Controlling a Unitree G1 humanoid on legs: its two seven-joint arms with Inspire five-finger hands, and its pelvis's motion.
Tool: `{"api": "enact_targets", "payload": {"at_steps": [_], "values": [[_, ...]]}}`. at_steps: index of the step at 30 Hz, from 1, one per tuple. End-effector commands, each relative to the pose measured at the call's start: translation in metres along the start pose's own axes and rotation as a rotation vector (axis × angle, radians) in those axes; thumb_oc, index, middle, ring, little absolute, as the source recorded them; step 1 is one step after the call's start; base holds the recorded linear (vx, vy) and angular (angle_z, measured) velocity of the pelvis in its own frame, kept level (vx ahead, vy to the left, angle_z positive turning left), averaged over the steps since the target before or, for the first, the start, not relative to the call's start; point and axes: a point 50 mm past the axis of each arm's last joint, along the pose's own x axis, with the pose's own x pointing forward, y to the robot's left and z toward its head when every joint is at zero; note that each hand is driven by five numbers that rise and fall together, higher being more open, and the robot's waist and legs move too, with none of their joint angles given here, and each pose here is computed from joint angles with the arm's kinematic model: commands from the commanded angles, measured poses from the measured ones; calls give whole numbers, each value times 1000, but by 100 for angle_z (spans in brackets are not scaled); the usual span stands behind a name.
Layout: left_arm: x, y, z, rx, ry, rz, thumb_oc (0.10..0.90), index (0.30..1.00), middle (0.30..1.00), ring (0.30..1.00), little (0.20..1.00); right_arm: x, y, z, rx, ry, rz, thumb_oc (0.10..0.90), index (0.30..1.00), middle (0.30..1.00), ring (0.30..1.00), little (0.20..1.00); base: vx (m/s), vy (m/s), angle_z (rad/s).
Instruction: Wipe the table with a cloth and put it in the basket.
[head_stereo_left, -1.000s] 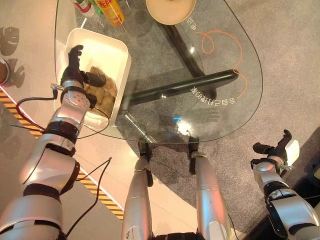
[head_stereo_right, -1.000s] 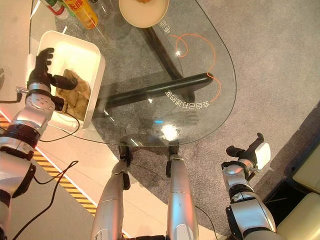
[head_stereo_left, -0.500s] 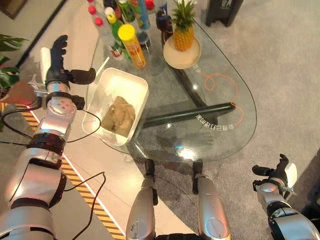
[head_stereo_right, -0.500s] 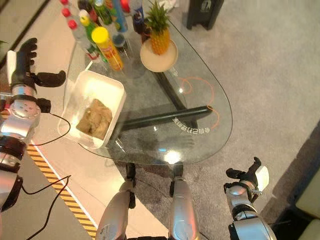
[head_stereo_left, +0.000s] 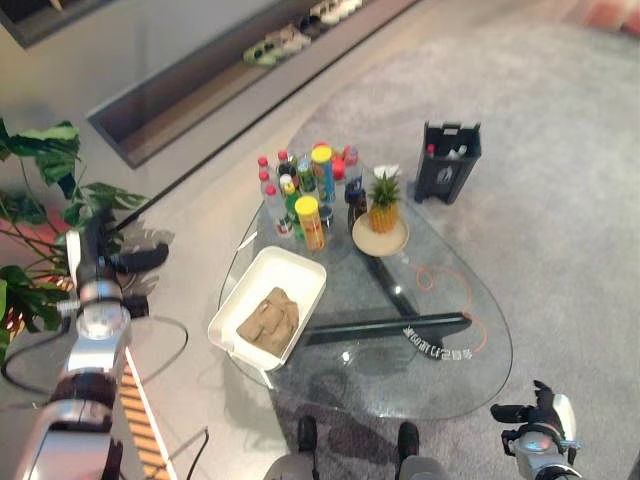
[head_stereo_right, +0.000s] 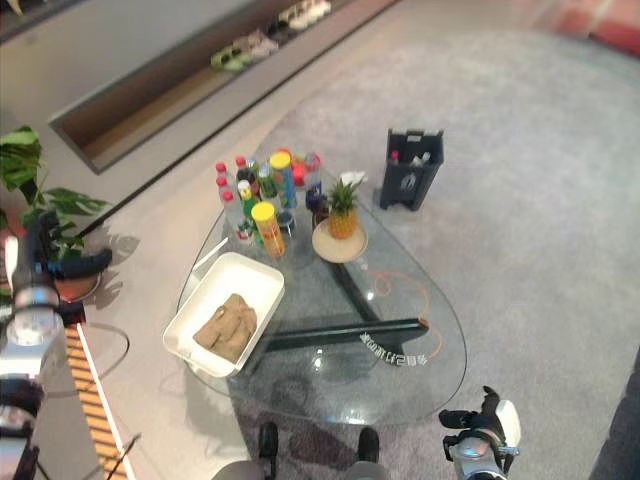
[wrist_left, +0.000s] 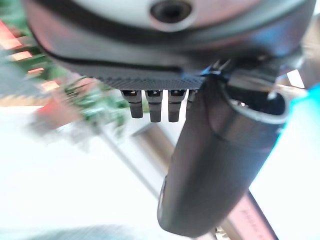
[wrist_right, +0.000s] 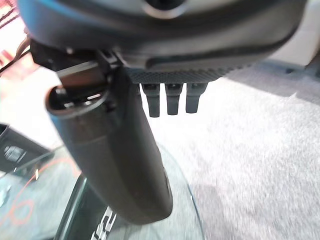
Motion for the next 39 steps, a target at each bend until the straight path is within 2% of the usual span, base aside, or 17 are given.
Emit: {"api": "enact_targets", "payload": {"at_steps": [1,3,5,6,10,13,16,24,30,39], "values": [[-5,23,-23,-21,55,57,800,900,900,900,900,-4,-2,-25,-98,81,66,800,900,900,900,900,102,-13,-1],[-23,17,-63,13,204,13,800,900,900,900,900,-7,3,-34,-114,134,115,800,900,900,900,900,74,-10,-1],[-34,14,-83,37,281,2,800,900,900,900,900,-8,5,-37,-129,157,141,800,900,900,900,900,67,3,2],[-46,13,-104,64,392,-22,800,900,900,900,900,-10,8,-42,-147,188,172,800,900,900,900,900,69,11,1],[-70,9,-136,147,552,-89,800,900,900,900,900,-12,11,-48,-187,223,228,800,900,900,900,900,32,12,0],[-99,-6,-164,246,701,-212,800,900,900,900,900,-14,17,-48,-221,242,265,800,900,900,900,900,0,0,0],[-113,-12,-176,312,781,-272,800,900,900,900,900,-15,21,-49,-246,268,291,800,900,900,900,900,0,0,0],[-127,-28,-186,322,931,-385,800,900,900,900,900,-19,30,-50,-331,333,387,800,900,900,900,900,0,0,0],[-150,-19,-200,391,1095,-462,800,900,900,900,900,-22,37,-50,-350,318,420,800,900,900,900,900,0,0,0],[-146,-27,-197,395,1068,-484,800,900,900,900,900,-24,41,-51,-409,314,454,800,900,900,900,900,0,0,0]]}}
